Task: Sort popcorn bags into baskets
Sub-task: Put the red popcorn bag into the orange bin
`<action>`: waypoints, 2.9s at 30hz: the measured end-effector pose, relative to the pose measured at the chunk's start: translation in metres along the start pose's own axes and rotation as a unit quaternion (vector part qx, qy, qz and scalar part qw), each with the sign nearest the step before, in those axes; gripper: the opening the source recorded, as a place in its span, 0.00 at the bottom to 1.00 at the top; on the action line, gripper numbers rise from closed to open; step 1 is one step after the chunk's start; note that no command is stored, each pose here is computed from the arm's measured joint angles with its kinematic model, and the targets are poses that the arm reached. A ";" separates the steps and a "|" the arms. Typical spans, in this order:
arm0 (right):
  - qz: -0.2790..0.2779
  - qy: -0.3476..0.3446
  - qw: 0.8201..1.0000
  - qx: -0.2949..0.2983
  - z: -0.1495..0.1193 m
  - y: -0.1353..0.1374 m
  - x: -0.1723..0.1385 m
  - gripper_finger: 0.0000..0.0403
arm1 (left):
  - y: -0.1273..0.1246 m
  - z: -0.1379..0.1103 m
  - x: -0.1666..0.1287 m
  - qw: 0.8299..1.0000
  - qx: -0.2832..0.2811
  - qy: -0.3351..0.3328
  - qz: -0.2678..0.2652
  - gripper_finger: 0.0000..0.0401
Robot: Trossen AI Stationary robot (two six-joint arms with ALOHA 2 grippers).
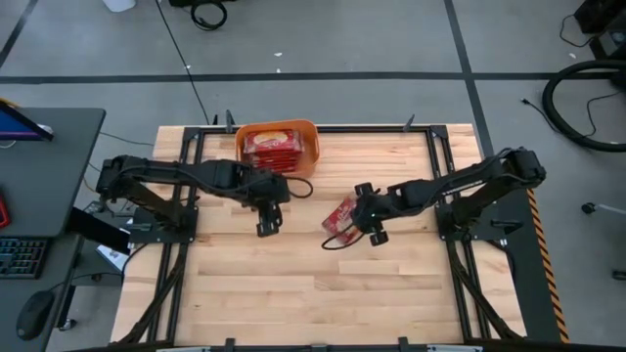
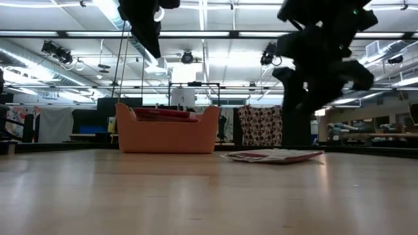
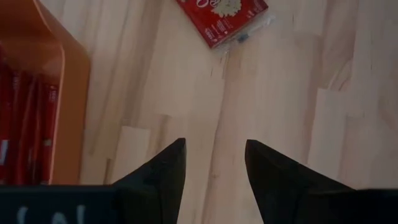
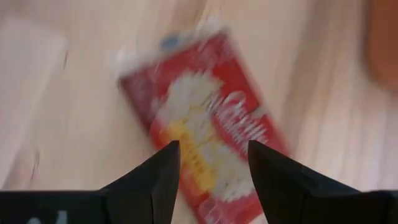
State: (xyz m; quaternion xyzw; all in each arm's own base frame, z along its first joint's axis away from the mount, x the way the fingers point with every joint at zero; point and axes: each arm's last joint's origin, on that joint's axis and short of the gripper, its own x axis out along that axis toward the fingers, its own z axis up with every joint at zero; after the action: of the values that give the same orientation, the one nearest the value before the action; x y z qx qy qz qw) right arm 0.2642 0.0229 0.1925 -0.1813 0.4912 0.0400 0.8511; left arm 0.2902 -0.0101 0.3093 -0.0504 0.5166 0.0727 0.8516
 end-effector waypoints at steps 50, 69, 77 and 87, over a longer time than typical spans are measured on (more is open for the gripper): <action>0.071 0.027 0.995 0.066 -0.010 0.012 0.024 0.01 | -0.018 0.009 0.032 1.000 0.023 -0.006 0.019 0.65; 0.178 -0.070 0.960 0.205 0.027 -0.042 -0.023 0.00 | -0.050 0.027 0.051 0.994 0.039 -0.097 -0.017 0.67; 0.169 -0.098 0.959 0.205 0.044 -0.052 -0.036 0.00 | -0.055 0.033 0.073 0.994 0.038 -0.104 -0.022 0.67; 0.145 -0.005 0.979 0.144 0.033 -0.024 -0.035 0.11 | -0.066 0.030 0.104 0.996 0.049 -0.074 -0.026 0.67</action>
State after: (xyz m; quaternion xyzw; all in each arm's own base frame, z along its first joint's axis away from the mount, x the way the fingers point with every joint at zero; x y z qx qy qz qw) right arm 0.2797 0.0161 0.2435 0.0165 0.5089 0.0922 0.8557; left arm 0.3752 -0.0623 0.2314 -0.0163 0.4537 0.0289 0.8905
